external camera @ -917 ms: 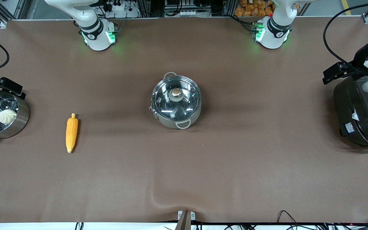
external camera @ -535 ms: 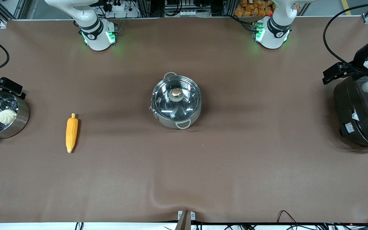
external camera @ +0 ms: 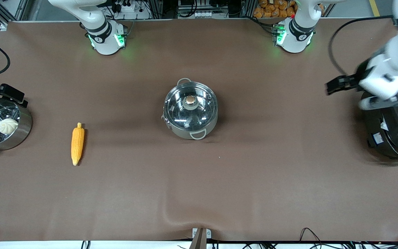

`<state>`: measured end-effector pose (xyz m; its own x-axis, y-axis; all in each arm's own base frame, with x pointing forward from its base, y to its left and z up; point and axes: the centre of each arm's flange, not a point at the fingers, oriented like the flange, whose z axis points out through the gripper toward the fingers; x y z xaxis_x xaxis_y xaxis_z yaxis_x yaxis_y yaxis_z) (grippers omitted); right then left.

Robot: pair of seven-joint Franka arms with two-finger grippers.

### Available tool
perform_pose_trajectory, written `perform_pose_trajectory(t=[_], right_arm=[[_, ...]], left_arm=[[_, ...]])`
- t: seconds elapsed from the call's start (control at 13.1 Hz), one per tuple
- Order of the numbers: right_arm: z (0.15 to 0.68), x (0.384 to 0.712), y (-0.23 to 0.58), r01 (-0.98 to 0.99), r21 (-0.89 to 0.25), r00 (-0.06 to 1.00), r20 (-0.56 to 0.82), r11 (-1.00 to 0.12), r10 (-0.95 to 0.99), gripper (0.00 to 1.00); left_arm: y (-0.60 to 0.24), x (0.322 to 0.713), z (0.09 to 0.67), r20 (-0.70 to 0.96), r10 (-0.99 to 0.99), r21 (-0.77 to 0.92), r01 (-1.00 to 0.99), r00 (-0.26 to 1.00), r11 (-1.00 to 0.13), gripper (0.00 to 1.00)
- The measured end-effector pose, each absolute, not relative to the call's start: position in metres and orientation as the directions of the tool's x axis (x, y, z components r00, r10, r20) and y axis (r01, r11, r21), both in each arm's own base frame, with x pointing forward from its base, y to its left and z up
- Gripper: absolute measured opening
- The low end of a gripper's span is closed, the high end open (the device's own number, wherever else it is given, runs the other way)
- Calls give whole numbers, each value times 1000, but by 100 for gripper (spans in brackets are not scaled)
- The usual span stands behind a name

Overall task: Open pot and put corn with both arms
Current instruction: 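Reach the left gripper to the lid knob while the right gripper reaches the corn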

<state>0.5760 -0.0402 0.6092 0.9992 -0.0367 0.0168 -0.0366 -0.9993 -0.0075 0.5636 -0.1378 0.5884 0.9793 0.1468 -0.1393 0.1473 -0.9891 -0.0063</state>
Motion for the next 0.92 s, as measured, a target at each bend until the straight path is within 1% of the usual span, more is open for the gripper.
perform_pose_trajectory(t=[0.15, 0.31, 0.53, 0.69, 0.92], right_arm=[[609, 576, -40, -30, -7, 999, 16, -1000, -31, 100], [608, 576, -40, -29, -7, 999, 15, -1000, -29, 100], [593, 580, -41, -24, -6, 1000, 14, -1000, -24, 100], [557, 590, -48, 3, 0, 1000, 31, -1000, 3, 100], [477, 607, -65, 31, 16, 999, 34, -999, 32, 100]], left_arm=[[-217, 568, 565, -119, 205, 0, 206, 971, -978, 100], [-299, 561, 538, -92, 267, 20, 270, 959, -963, 100], [-410, 527, 497, -90, 322, 37, 326, 943, -945, 100], [-471, 501, 471, -100, 363, 37, 368, 927, -929, 100], [-535, 469, 425, -110, 409, 38, 415, 906, -909, 100]])
